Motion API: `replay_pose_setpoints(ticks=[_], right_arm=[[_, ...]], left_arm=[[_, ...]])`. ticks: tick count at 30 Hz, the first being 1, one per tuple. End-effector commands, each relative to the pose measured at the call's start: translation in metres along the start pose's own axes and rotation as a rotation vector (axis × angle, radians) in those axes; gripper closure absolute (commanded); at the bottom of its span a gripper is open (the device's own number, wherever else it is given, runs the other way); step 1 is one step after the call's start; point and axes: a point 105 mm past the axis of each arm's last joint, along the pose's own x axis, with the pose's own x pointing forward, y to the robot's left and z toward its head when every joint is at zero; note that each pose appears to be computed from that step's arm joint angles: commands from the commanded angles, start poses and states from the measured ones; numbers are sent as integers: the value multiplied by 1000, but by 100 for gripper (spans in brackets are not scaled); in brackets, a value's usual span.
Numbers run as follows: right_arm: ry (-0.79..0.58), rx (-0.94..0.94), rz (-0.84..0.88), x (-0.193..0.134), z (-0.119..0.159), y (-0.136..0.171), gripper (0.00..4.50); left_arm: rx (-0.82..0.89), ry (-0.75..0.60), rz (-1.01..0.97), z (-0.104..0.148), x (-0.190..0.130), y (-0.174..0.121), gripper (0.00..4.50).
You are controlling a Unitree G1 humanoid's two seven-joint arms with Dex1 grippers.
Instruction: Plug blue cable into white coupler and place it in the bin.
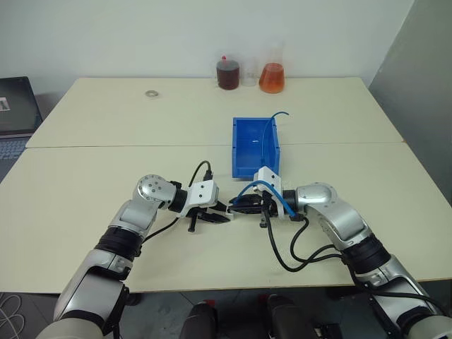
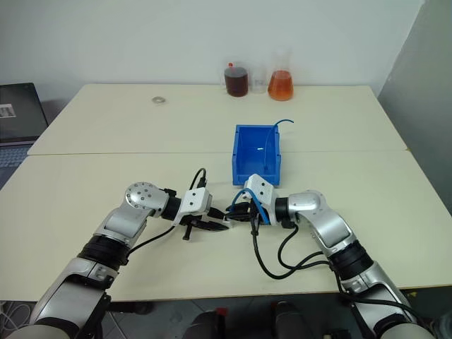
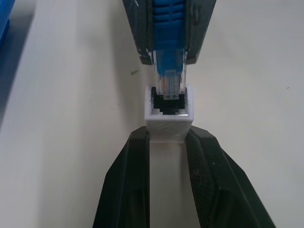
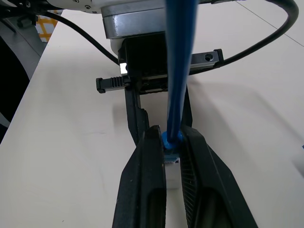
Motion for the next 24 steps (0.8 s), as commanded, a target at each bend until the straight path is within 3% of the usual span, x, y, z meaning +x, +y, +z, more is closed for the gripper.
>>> replay_pose_setpoints(ticks=[1,24], right_arm=[[-11,-32,7,2,7,-2,436],[71,-88,58,0,0,-11,436]], left_arm=[[-13,37,-8,-8,-2,-5,374],[-29,39,8,-8,-4,-5,374]])
